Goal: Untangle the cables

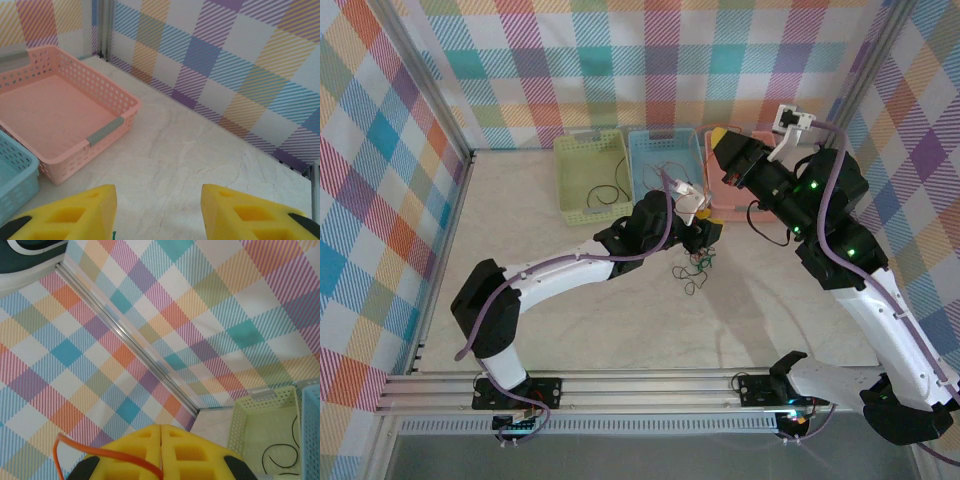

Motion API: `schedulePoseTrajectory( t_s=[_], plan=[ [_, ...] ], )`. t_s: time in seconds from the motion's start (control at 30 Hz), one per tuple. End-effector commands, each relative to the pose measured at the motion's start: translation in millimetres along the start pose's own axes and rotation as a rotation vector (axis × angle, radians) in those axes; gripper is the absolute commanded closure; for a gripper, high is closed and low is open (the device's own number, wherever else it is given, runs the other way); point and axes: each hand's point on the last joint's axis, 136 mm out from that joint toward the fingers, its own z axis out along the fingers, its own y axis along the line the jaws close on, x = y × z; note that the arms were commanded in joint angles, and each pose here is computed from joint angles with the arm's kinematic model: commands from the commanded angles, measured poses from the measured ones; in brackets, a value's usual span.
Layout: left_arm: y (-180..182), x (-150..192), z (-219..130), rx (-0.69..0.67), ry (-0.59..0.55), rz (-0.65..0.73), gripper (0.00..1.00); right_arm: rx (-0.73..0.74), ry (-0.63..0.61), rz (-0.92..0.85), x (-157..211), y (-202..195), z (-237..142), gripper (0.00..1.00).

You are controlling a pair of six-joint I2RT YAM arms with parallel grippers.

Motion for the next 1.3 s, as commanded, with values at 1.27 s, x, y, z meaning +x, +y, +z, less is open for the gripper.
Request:
schedulePoseTrajectory(
  t_s=[1.27],
  plan=[
    [112, 96, -17, -0.270, 0.160, -0.134, 0.66, -0.232, -0.402, -0.088, -148, 119, -105, 1.00]
  ],
)
